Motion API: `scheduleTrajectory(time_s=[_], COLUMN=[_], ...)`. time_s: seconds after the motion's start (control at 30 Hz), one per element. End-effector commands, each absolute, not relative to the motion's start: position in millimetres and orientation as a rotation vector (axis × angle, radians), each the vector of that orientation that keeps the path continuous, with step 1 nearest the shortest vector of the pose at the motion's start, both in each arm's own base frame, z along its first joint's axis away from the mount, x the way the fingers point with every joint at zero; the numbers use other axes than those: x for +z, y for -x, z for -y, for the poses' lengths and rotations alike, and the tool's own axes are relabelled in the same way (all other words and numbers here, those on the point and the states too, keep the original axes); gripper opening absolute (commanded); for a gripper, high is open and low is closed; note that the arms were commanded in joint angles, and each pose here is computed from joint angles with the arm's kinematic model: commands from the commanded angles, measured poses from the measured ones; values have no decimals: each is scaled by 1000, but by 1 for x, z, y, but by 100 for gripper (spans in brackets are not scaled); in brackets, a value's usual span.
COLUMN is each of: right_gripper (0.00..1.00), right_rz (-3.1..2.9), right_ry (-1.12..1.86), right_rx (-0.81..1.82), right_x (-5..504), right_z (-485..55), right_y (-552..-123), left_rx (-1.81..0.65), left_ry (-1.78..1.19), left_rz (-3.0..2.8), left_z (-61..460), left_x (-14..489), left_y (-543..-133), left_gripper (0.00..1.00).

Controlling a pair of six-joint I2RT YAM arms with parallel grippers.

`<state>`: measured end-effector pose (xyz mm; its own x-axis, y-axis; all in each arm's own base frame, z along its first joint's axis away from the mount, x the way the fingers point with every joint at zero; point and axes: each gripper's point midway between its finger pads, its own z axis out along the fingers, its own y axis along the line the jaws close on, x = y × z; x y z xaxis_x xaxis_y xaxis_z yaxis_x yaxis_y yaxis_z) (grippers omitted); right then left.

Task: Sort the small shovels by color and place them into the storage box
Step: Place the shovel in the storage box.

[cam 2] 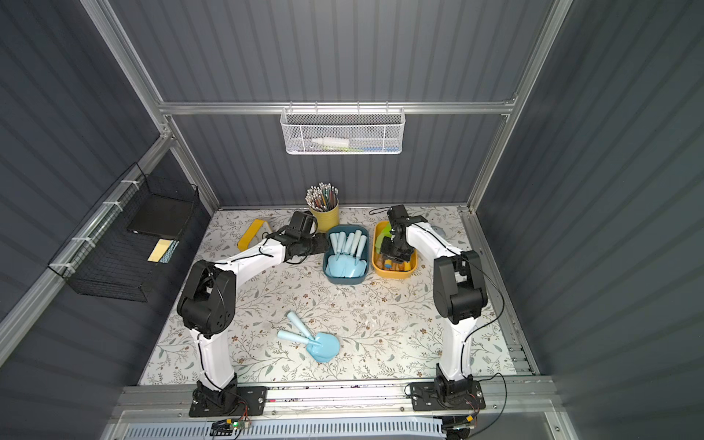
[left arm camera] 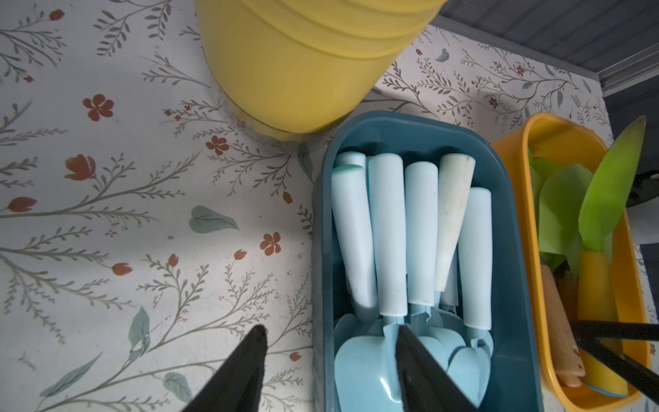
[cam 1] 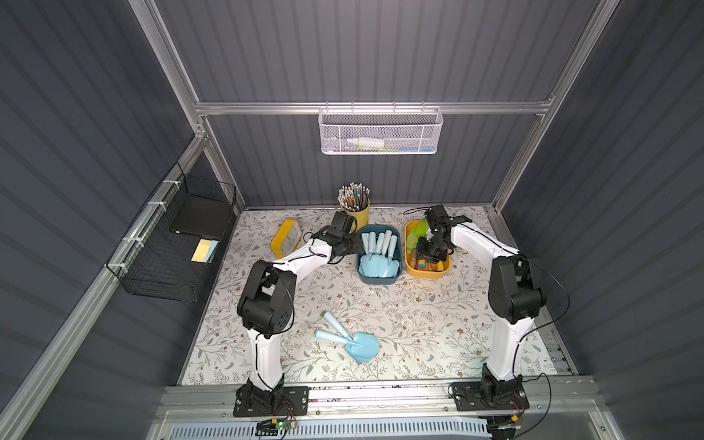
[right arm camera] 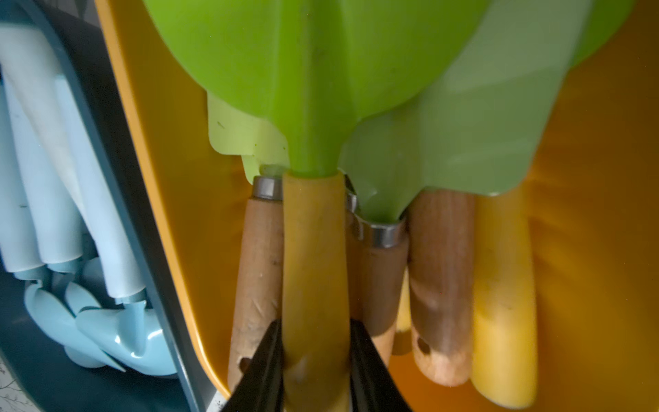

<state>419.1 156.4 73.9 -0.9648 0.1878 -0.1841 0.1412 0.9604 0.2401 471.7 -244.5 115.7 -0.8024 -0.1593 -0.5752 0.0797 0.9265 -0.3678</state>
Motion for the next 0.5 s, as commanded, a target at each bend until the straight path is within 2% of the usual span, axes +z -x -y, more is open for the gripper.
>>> scheduleTrajectory(time_s=[0.0,0.1,0.27,0.47], right_gripper=[44,52,55,56], right_rz=[-2918,-2870,-2724,-2701], right_ry=[-187,-212,-260,-281], right_rx=[263,211,243,292], right_x=[81,97,140,152], right_z=[-155,-147,-142,-142], right_y=[-417,-419,-422,-409], left_rx=[-446,-433,-418,-497], left_ry=[34,37,51,85], left_rz=[-2433,-2454,-2511,-2580], left_z=[232,227,212,202], left_x=[130,125,114,109], left_y=[-466,-455,-425,-376], left_gripper=[66,67,70,70])
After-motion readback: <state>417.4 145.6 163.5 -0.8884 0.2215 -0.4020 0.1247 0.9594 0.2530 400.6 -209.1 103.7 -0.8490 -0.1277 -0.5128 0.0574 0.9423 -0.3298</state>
